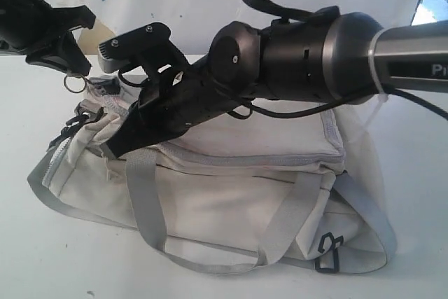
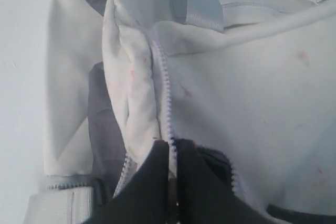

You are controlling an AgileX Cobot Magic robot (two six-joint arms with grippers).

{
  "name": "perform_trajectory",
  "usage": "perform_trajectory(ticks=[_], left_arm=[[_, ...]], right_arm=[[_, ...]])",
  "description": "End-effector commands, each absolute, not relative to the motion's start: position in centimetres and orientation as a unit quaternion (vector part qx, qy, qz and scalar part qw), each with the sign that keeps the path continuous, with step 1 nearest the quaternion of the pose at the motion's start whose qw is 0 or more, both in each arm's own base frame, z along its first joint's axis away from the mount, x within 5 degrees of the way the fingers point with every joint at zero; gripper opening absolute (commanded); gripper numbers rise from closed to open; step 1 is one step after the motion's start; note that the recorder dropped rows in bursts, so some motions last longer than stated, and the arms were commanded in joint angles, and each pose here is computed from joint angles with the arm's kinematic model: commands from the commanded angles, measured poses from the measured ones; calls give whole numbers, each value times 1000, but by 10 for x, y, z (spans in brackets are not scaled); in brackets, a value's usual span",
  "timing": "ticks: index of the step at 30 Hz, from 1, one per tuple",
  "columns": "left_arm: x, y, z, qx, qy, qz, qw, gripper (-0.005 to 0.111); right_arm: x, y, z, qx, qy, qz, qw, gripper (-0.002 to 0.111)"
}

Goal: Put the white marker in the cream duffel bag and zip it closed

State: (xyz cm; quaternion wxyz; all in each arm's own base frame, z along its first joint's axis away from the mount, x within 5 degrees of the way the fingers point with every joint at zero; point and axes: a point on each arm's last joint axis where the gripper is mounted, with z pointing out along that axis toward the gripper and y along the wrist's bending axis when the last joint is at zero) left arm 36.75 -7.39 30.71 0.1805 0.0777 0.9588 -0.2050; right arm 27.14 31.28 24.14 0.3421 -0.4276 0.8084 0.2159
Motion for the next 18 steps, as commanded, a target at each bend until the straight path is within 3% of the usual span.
perform_trajectory(ticks=[1,9,13,18], left_arm=[[382,-55,320,58,946,-145,283,0],[376,-64,320,60,946,-196,252,0],[369,-78,325,112,926,-273,235,0],[364,-81,325,150,921,-284,220,0]], right_arm=[[253,299,239,-483,813,195,258,5],[270,281,229,-422,865,73,261,5],[276,287,226,-404,863,82,293,8],[273,296,234,-379,859,133,319,49]])
